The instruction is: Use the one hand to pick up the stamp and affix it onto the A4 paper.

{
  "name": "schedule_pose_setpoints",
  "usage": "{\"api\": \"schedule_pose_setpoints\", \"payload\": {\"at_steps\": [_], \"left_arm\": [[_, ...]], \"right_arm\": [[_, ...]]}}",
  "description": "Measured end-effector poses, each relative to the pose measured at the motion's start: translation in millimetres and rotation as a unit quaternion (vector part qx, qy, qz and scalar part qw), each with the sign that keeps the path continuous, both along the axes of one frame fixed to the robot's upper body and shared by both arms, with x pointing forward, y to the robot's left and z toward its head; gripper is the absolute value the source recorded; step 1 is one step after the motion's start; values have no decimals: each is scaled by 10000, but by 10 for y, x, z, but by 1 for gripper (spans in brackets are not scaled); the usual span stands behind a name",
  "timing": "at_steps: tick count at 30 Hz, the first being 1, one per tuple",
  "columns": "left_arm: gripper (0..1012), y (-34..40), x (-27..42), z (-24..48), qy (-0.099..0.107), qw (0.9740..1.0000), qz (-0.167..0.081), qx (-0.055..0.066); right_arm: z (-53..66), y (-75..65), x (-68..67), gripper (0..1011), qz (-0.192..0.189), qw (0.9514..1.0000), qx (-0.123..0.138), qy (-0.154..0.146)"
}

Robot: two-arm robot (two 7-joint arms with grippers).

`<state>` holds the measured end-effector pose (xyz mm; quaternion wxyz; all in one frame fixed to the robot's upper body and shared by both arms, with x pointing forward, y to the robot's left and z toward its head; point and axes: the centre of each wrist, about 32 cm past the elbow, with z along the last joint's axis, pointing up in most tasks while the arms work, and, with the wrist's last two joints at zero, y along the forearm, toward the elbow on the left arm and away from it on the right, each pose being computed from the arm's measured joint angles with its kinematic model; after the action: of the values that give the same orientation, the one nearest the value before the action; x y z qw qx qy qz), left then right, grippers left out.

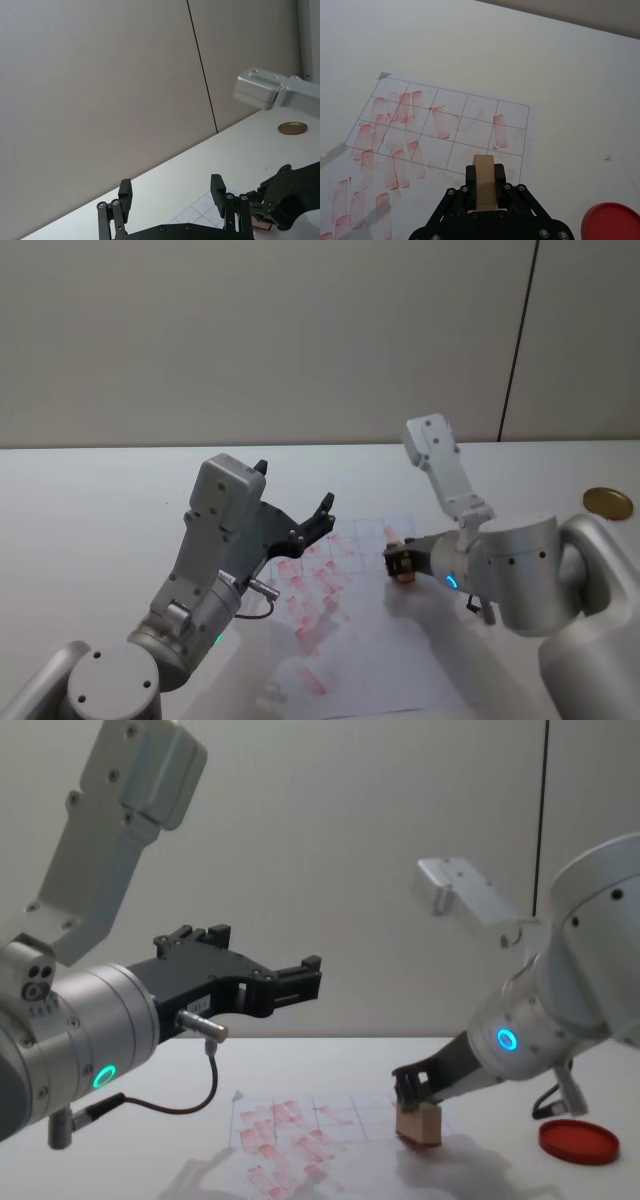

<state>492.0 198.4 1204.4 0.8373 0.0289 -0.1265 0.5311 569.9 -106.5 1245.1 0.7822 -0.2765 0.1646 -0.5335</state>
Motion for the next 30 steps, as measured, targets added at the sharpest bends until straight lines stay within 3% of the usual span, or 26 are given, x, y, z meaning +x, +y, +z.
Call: {"api": "schedule_pose_setpoints", "payload": {"at_steps": [30], "left_arm": [[993, 0, 0, 0, 0, 10000, 0, 0]], "right_arm": [[-186, 43, -24, 201, 115, 9994, -273, 195]]}}
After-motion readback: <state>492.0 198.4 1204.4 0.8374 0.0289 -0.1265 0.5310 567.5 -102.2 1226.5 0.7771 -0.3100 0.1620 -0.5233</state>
